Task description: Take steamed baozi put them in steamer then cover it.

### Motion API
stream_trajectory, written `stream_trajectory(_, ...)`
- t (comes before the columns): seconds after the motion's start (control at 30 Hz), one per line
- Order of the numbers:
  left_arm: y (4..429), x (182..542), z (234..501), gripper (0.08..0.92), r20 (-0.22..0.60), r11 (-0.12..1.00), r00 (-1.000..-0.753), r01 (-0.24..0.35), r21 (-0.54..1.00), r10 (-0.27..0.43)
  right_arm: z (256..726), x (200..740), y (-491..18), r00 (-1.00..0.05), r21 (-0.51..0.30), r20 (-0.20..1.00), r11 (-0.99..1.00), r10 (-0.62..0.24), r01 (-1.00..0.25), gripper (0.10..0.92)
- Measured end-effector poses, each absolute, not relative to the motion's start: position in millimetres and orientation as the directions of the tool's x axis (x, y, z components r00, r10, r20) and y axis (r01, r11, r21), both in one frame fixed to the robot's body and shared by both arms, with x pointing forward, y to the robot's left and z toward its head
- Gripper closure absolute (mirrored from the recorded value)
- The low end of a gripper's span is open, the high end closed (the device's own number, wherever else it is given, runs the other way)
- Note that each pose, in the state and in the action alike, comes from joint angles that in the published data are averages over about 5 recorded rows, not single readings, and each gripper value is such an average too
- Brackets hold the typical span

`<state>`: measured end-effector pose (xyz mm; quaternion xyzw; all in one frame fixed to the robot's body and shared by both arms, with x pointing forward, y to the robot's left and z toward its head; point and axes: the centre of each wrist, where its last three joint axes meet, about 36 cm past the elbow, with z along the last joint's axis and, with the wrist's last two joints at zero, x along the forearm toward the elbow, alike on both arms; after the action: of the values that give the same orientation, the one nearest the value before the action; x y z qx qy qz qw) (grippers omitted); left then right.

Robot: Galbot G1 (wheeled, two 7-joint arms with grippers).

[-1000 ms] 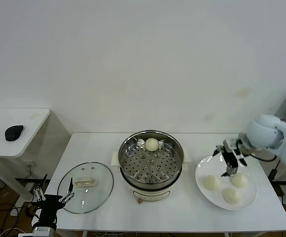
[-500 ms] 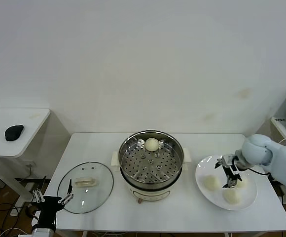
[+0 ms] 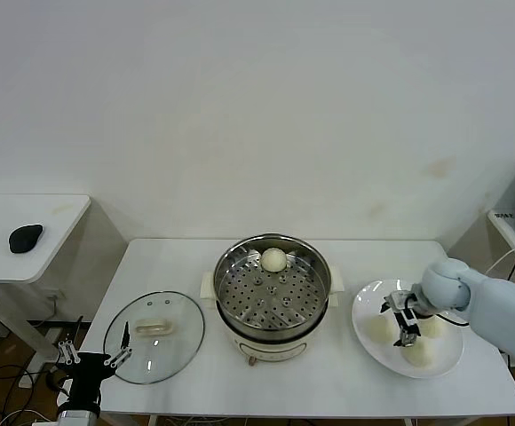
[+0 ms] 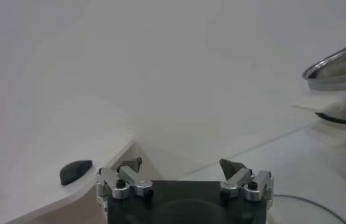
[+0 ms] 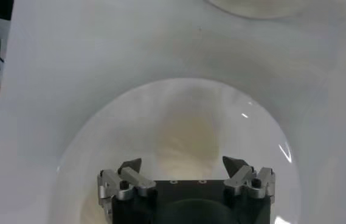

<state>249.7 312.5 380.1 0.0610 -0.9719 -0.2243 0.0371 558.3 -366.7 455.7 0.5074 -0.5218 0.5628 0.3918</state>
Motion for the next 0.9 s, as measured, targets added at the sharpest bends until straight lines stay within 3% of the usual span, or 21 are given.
stream_trajectory(0.4, 312, 251, 379, 0.177, 0.043, 0.893, -0.99, -0.105, 0.438, -0.138, 452, 564, -360, -0.176, -0.188, 0.98, -0.147, -0.093, -0.971, 0.438)
stream_trajectory(0.63, 312, 255, 380, 0.177, 0.035, 0.893, -0.991, -0.103, 0.437, -0.132, 475, 569, -367, -0.186, -0.198, 0.978, -0.135, -0.094, -0.971, 0.449)
stream_trajectory(0.9, 311, 259, 382, 0.177, 0.028, 0.895, -0.993, -0.095, 0.437, -0.119, 546, 584, -369, -0.257, -0.269, 0.959, -0.094, -0.119, -0.959, 0.438)
